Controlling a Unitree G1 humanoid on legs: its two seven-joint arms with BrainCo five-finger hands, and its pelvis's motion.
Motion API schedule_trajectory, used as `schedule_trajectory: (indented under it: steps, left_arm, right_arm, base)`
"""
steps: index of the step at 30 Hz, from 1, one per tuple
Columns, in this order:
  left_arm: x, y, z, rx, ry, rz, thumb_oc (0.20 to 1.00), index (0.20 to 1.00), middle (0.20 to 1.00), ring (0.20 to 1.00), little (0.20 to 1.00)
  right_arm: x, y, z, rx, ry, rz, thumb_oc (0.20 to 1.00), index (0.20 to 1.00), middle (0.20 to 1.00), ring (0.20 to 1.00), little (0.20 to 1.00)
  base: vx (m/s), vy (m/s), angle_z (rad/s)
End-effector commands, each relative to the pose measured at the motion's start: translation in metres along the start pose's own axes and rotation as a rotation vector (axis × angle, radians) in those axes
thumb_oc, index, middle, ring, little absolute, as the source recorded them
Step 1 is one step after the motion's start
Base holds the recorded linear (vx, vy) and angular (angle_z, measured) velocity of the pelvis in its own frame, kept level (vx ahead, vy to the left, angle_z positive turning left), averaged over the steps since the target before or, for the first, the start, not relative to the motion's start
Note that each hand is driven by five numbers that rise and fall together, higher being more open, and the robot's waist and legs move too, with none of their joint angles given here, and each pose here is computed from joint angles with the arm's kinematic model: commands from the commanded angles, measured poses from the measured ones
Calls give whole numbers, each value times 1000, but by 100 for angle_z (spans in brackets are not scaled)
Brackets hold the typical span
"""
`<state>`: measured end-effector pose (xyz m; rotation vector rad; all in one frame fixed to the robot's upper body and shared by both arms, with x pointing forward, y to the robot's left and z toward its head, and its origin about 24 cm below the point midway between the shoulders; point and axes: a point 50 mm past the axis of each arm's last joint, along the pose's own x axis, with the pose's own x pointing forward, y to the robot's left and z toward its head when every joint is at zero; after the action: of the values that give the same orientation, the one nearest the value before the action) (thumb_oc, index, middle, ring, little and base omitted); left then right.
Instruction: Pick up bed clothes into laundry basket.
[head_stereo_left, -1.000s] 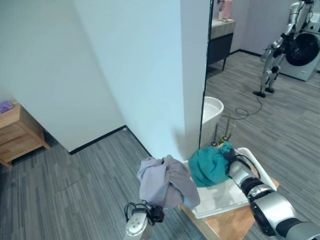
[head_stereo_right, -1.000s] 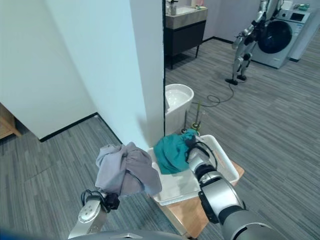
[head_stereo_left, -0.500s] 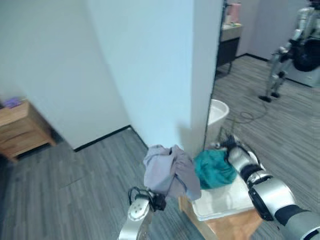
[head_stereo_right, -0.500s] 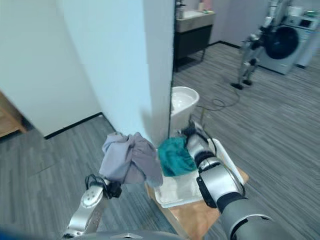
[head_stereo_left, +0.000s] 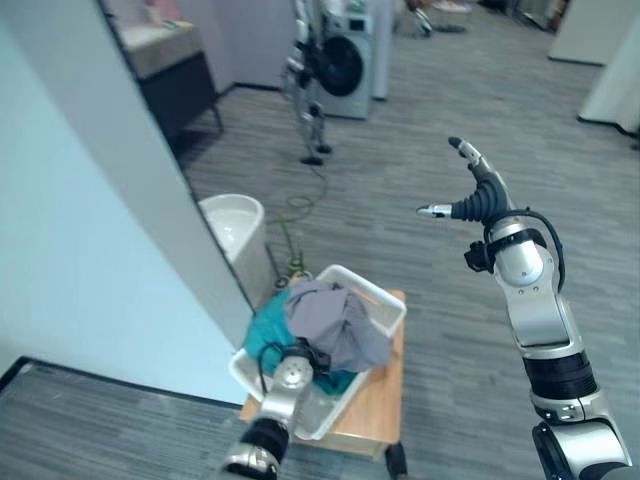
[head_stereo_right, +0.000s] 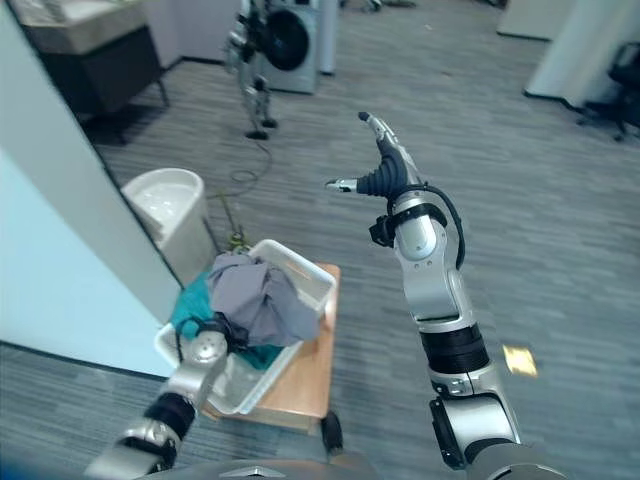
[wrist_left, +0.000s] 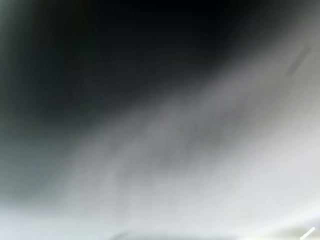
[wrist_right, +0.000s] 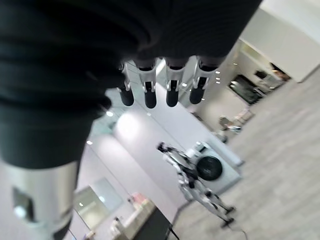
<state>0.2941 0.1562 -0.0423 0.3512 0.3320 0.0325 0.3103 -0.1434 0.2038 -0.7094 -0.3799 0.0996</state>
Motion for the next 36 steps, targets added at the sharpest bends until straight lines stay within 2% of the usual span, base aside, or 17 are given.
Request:
schedule_trajectory:
  steps: [1, 4, 5, 7, 8, 10, 11, 12, 13, 16, 17, 19, 23, 27, 31, 32, 36]
  left_arm:
    - [18, 19, 40, 144, -196, 139, 200, 200, 200, 200, 200]
    - [22, 24, 44, 175, -193, 168, 200, 200, 200, 200, 200]
    - [30, 35, 54, 261, -202, 237, 200, 200, 200, 200, 200]
    - [30, 34, 55, 261, -204, 237, 200, 200, 200, 200, 200]
    - [31, 32, 54, 434, -216, 257, 200, 200, 200, 200, 200]
    - [30, 28, 43, 445, -152, 262, 200, 200, 200, 200, 200]
    - [28, 27, 34, 397, -95, 270, 937, 937, 937, 937, 937]
    - [28, 27, 34, 398, -95, 267, 937, 937, 937, 937, 937]
    - [27, 25, 33, 354, -83, 268, 1000, 1000, 1000, 1000, 1000]
    - [24, 23, 38, 176, -139, 291, 1000, 1000, 1000, 1000, 1000]
    - [24, 23, 38, 176, -138, 290, 1000, 1000, 1000, 1000, 1000]
    - [21, 24, 52, 39, -231, 308, 1000, 1000, 1000, 1000, 1000]
    - [-9, 15, 67, -223, -398, 209, 1000, 1000, 1000, 1000, 1000]
    - [-45, 17, 72, -287, -517, 134, 1000, 1000, 1000, 1000, 1000]
    - [-73, 11, 63, -312, -542, 79, 1000, 1000, 1000, 1000, 1000]
    - [-83, 10, 60, -338, -547, 67, 1000, 1000, 1000, 1000, 1000]
    - [-93, 9, 51, -383, -523, 60, 1000, 1000, 1000, 1000, 1000]
  right_arm:
    - [9, -21, 33, 32, -201, -16, 1000, 1000, 1000, 1000, 1000]
    - [7, -26, 35, 21, -215, -26, 1000, 1000, 1000, 1000, 1000]
    - [4, -34, 36, -11, -227, -45, 1000, 1000, 1000, 1000, 1000]
    - [4, -34, 36, -12, -227, -47, 1000, 1000, 1000, 1000, 1000]
    - [3, -36, 37, -27, -225, -40, 1000, 1000, 1000, 1000, 1000]
    - [2, -34, 35, -8, -207, -19, 1000, 1000, 1000, 1000, 1000]
    - [-2, -25, 32, 36, -197, 32, 1000, 1000, 1000, 1000, 1000]
    - [-2, -25, 31, 36, -195, 31, 1000, 1000, 1000, 1000, 1000]
    - [-5, -21, 25, 49, -169, 65, 1000, 1000, 1000, 1000, 1000]
    - [-22, -6, 4, 87, -101, 124, 1000, 1000, 1000, 1000, 1000]
    - [-22, -6, 3, 87, -100, 125, 1000, 1000, 1000, 1000, 1000]
    - [-32, 2, -10, 107, -47, 135, 1000, 1000, 1000, 1000, 1000]
    - [-58, 31, -40, 163, 95, 154, 1000, 1000, 1000, 1000, 1000]
    - [-70, 58, -53, 278, 162, 148, 1000, 1000, 1000, 1000, 1000]
    - [-76, 78, -54, 355, 165, 136, 1000, 1000, 1000, 1000, 1000]
    - [-83, 93, -59, 412, 199, 152, 1000, 1000, 1000, 1000, 1000]
    - [-94, 108, -65, 467, 234, 160, 1000, 1000, 1000, 1000, 1000]
  base:
    - [-87, 4, -13]
    - [-49, -2, -3]
    - [28, 54, -1]
    - [-1, 27, 1]
    - [-130, -50, -1]
    - [-26, 14, -3]
    - [91, 61, -4]
    - [12, -18, -8]
    - [108, 37, -2]
    - [-61, -81, 7]
    - [14, -16, 11]
    - [27, -23, 14]
    - [58, -26, 30]
    - [48, -20, 31]
    - [36, -5, 6]
    - [54, -1, 19]
    - [7, -8, 20]
